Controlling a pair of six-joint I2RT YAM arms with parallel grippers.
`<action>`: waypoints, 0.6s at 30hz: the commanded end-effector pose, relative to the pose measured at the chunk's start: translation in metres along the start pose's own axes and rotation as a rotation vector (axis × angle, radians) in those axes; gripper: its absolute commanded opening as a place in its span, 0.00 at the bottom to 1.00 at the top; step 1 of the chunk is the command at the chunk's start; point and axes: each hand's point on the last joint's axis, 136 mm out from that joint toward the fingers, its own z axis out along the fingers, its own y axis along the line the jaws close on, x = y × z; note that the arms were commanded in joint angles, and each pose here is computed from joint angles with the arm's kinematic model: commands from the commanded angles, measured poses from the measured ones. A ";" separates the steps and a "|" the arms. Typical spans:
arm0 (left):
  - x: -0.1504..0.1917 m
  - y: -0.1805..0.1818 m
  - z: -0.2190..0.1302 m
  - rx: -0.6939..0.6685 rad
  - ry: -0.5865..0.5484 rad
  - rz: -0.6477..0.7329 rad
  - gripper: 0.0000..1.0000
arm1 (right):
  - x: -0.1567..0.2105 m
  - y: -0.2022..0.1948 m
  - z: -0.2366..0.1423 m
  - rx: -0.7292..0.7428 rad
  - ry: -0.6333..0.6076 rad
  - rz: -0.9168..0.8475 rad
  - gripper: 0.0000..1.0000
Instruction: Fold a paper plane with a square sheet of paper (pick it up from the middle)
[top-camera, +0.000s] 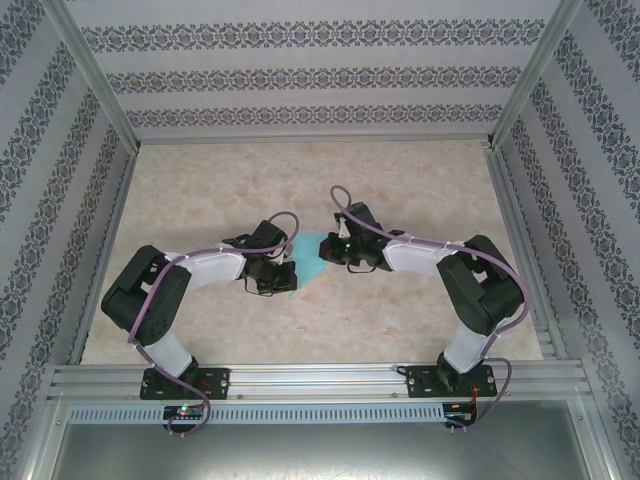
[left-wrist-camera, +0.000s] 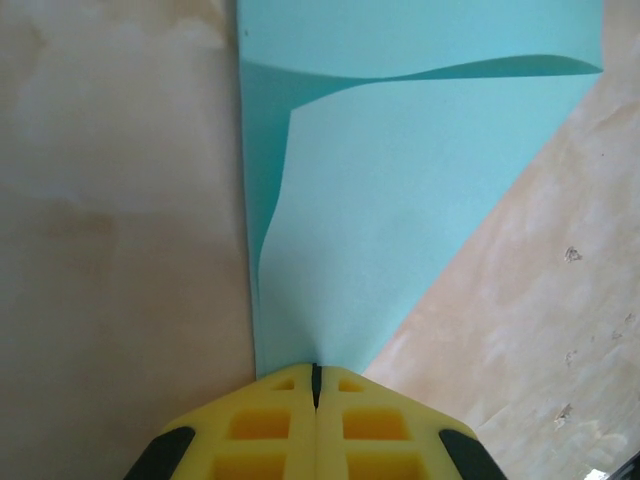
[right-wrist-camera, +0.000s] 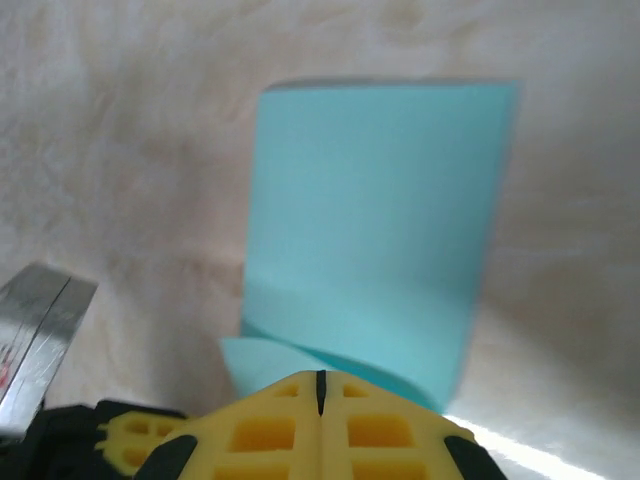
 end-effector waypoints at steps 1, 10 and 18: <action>0.003 0.024 0.002 -0.101 0.024 0.038 0.00 | 0.012 0.003 0.019 -0.019 0.034 0.040 0.00; -0.007 -0.003 -0.008 0.015 -0.020 0.083 0.00 | 0.020 -0.007 0.047 -0.012 0.079 0.088 0.00; -0.038 -0.039 -0.019 0.166 -0.153 0.078 0.04 | 0.033 -0.033 0.047 0.056 0.099 0.120 0.00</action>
